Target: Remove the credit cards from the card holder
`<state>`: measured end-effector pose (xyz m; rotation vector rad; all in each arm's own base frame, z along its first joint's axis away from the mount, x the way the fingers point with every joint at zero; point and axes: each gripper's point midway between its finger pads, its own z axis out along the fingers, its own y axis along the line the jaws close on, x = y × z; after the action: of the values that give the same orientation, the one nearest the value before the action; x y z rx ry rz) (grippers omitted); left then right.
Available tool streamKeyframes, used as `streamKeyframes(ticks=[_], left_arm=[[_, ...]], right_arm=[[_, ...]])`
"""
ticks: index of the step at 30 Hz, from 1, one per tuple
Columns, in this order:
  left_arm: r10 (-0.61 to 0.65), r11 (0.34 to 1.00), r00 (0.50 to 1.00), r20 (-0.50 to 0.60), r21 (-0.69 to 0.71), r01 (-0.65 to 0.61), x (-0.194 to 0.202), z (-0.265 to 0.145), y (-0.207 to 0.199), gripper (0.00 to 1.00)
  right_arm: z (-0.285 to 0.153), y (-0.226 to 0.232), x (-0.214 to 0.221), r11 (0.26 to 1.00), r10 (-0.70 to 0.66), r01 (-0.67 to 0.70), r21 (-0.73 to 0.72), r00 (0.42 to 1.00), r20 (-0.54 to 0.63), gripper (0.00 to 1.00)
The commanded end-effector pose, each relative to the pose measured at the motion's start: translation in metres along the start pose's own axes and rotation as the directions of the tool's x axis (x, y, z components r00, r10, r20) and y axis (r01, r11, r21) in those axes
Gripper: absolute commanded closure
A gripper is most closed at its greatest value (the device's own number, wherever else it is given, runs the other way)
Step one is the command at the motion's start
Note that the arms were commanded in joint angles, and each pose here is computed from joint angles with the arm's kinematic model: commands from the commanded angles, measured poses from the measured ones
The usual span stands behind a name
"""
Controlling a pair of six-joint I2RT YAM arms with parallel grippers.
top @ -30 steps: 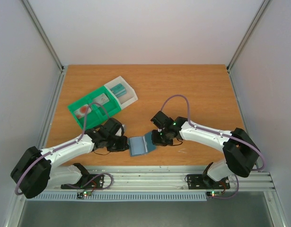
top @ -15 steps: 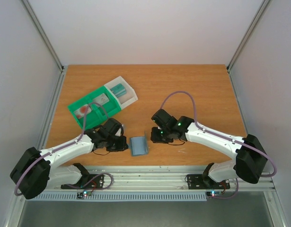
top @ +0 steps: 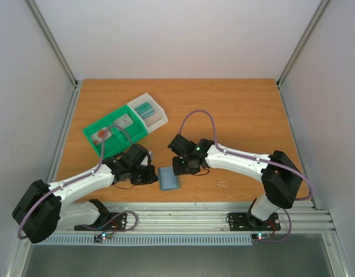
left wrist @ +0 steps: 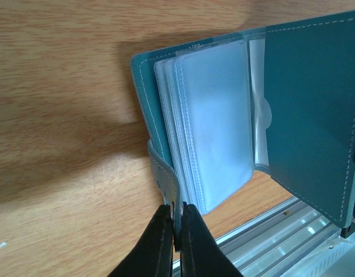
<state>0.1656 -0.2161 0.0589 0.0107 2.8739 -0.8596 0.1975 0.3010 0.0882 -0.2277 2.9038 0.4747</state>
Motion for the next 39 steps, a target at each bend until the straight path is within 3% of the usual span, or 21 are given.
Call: streamKeyframes(ticks=[1,6,9,11,17,20,29,39], left_arm=[[0.013,0.999,0.999,0.042,0.052,-0.015,-0.01,-0.006,-0.016,1.0],[0.009,1.0,0.999,0.051,0.017,-0.01,-0.01,-0.01,-0.009,1.0],[0.001,1.0,0.998,0.058,-0.027,0.001,-0.007,-0.014,0.003,0.98],[-0.011,1.0,0.998,0.062,-0.026,0.013,-0.007,-0.016,0.006,0.9],[-0.065,0.992,0.994,0.088,0.118,0.055,-0.019,-0.019,-0.007,0.59],[-0.092,0.979,0.992,0.091,0.192,0.074,-0.024,-0.015,-0.011,0.52],[-0.105,0.971,0.989,0.102,0.224,0.08,-0.036,0.003,-0.003,0.5],[-0.097,0.983,0.983,0.157,0.171,0.07,-0.04,0.015,0.017,0.54]], right_arm=[[0.012,-0.013,0.0,0.997,-0.023,0.023,0.068,1.0,0.004,0.58],[0.022,-0.035,0.005,0.993,-0.003,0.001,0.119,1.0,0.017,0.85],[0.026,-0.042,0.011,0.994,-0.008,0.005,0.105,1.0,0.02,0.94],[0.03,-0.045,0.015,0.996,-0.01,0.007,0.094,1.0,0.025,0.97],[0.036,-0.048,0.021,0.998,-0.014,0.012,0.06,0.999,0.039,0.99],[0.036,-0.048,0.021,0.999,-0.015,0.013,0.048,0.999,0.052,0.99],[0.04,-0.06,0.028,0.998,-0.005,0.002,0.062,0.998,0.06,0.99],[0.053,-0.073,0.036,0.996,0.013,-0.017,0.091,0.999,0.053,0.99]])
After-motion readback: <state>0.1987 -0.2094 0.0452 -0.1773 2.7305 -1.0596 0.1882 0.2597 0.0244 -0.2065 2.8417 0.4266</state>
